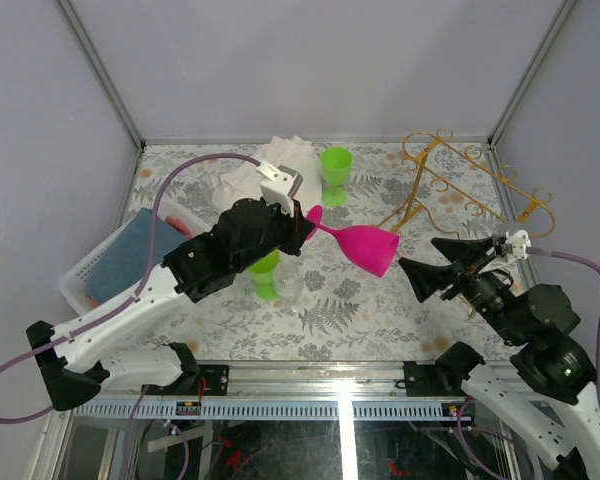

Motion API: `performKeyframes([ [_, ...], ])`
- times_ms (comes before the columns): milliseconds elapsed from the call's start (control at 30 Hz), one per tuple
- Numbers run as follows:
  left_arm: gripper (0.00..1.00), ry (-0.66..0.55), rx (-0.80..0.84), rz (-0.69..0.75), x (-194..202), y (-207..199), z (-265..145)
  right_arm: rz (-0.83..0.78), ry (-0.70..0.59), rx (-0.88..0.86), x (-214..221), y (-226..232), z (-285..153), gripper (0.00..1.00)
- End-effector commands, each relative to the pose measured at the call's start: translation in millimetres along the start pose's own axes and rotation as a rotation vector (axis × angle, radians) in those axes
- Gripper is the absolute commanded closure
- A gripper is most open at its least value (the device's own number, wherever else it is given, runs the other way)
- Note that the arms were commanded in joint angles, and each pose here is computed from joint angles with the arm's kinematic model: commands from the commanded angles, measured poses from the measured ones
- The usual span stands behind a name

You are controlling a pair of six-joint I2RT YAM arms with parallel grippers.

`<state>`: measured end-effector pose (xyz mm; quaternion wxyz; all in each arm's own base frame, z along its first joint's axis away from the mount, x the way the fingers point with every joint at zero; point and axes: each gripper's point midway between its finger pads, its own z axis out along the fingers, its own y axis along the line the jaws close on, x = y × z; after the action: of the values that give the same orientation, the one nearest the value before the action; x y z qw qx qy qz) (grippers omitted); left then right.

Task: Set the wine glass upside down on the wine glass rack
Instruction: Pick up the wine glass at the center of the board.

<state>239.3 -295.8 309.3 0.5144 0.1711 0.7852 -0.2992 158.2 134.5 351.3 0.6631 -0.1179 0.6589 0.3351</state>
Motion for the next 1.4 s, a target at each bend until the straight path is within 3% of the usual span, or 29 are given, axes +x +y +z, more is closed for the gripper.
performKeyframes([
  [0, 1.0, -0.007, -0.063, 0.197, -18.4, 12.6, -10.9, -0.037, 0.128, 0.076, -5.5, -6.9, -15.7, 0.01],
  [333, 1.0, 0.011, -0.024, 0.538, -5.7, -28.5, -11.5, 0.007, 0.374, -0.045, -8.7, 29.1, -10.3, 0.17],
  [500, 1.0, -0.005, 0.068, 0.591, -4.8, -54.3, -11.4, 0.052, 0.469, -0.105, 16.0, 39.3, 17.0, 0.35],
  [733, 1.0, -0.029, 0.096, 0.664, -10.7, -69.3, -10.7, 0.173, 0.554, -0.253, 56.3, 63.0, 52.1, 0.52],
  [933, 1.0, -0.038, 0.129, 0.68, -9.6, -77.1, -11.0, 0.193, 0.634, -0.247, 87.6, 57.6, 67.9, 0.6],
  [1200, 1.0, -0.031, 0.116, 0.689, -4.9, -74.3, -7.6, 0.206, 0.638, -0.277, 102.3, 58.6, 71.9, 0.65],
  [1367, 1.0, -0.039, 0.087, 0.687, -6.1, -70.0, -6.6, 0.202, 0.66, -0.253, 116.8, 51.5, 70.3, 0.78],
])
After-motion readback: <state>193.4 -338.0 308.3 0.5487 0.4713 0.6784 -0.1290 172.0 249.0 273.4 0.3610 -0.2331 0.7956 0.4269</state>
